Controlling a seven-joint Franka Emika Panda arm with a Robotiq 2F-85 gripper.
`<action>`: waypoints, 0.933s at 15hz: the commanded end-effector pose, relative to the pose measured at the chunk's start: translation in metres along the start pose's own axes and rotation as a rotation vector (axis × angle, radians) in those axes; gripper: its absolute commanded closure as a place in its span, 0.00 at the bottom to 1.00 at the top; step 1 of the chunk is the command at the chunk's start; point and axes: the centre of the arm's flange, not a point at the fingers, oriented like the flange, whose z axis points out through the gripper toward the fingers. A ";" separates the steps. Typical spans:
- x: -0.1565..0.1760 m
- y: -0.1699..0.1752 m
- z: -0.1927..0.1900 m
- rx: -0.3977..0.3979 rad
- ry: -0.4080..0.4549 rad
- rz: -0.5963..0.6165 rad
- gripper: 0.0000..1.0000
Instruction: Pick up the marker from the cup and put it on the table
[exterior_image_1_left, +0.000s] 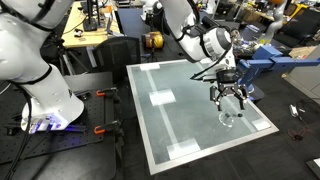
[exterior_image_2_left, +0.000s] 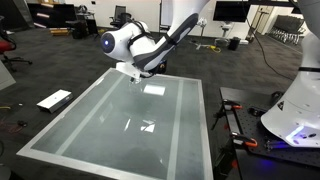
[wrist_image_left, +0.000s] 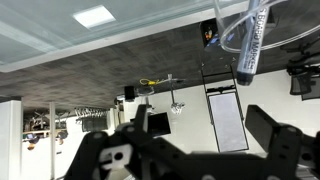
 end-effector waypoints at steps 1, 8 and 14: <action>-0.001 -0.014 0.001 -0.009 0.032 0.001 0.00; -0.001 -0.020 0.011 0.017 0.029 -0.078 0.00; -0.004 -0.029 0.017 0.036 0.038 -0.141 0.00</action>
